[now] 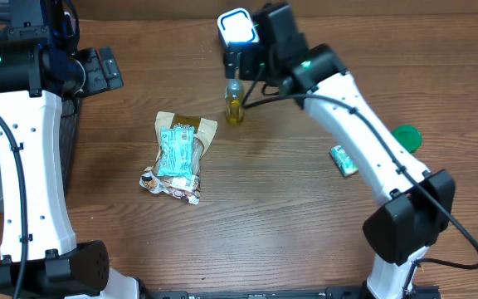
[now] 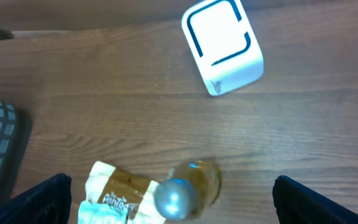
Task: Scan the item barcode
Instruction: 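Move the right gripper over the yellow oil bottle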
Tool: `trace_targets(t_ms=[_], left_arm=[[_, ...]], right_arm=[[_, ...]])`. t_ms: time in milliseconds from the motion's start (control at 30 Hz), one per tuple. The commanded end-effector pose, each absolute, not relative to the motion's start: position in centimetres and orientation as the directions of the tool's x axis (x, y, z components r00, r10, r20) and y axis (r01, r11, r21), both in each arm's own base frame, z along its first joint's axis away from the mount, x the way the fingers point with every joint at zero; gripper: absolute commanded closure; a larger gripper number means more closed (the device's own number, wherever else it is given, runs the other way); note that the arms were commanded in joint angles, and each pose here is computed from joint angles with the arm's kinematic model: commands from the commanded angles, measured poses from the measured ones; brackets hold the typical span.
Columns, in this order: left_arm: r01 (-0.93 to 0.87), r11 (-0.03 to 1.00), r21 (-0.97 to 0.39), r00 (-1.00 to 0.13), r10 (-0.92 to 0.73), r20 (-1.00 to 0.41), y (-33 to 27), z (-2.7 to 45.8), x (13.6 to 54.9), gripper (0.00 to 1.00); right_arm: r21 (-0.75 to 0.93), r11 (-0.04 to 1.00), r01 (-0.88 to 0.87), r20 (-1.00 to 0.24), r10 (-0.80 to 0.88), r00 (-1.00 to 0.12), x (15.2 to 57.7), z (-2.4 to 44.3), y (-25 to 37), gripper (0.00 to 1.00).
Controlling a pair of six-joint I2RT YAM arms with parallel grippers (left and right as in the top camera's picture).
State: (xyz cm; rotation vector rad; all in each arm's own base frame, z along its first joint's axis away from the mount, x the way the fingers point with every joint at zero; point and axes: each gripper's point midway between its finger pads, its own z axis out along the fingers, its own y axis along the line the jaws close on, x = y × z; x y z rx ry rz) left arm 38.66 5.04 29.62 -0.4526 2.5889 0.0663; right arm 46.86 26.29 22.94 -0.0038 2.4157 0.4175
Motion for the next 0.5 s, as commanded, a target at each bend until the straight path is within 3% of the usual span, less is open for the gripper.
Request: trace_targets(t_ms=[0, 233, 467], left_arm=[[-0.322, 0.946, -0.031, -0.821, -0.295, -0.489, 4.9, 29.4, 38.9, 0.00], [-0.322, 0.946, -0.030, -0.821, -0.295, -0.489, 4.9, 29.4, 38.9, 0.00], [-0.322, 0.946, -0.030, -0.821, -0.295, -0.489, 4.9, 29.4, 38.9, 0.00]], right_arm=[[0.232, 0.971, -0.059, -0.671, 0.115, -0.732, 47.7, 22.4, 26.6, 0.00], [0.231, 0.973, -0.004, -0.595, 0.138, -0.792, 47.7, 17.3, 28.1, 0.00], [0.229, 0.973, -0.016, -0.582, 0.124, -0.804, 47.4, 16.3, 28.8, 0.00]])
